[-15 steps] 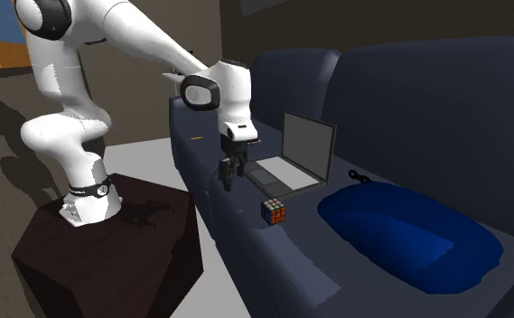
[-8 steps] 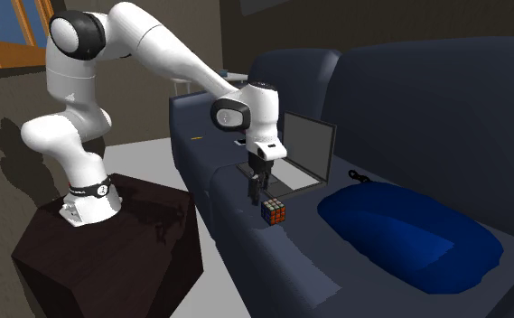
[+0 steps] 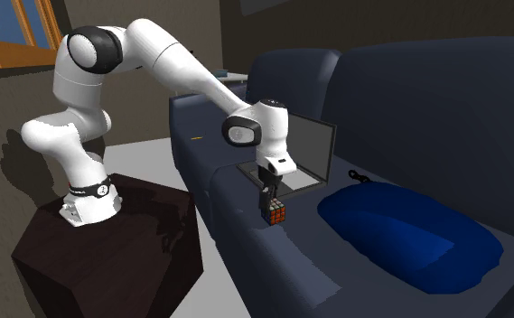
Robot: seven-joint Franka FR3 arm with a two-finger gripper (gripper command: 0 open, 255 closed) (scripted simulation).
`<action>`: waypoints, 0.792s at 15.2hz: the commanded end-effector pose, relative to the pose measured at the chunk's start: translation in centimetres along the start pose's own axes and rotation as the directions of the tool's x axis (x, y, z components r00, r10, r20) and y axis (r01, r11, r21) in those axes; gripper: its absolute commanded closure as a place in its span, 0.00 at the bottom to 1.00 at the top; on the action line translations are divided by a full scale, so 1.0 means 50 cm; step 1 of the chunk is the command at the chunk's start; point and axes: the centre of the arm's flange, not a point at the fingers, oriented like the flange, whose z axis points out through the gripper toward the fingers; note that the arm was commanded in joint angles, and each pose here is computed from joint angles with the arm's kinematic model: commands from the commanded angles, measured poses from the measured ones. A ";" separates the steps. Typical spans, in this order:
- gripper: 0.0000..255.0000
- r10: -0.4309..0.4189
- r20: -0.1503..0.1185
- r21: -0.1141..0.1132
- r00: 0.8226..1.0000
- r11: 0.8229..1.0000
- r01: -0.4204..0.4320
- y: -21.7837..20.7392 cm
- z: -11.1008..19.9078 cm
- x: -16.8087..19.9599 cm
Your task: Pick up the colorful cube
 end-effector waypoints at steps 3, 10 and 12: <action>0.00 0.000 0.000 0.000 1.000 1.000 0.000 0.002 0.028 0.000; 1.00 0.000 0.000 0.000 1.000 1.000 0.000 0.001 0.027 -0.001; 1.00 0.000 0.000 0.000 1.000 1.000 0.000 0.001 0.026 -0.001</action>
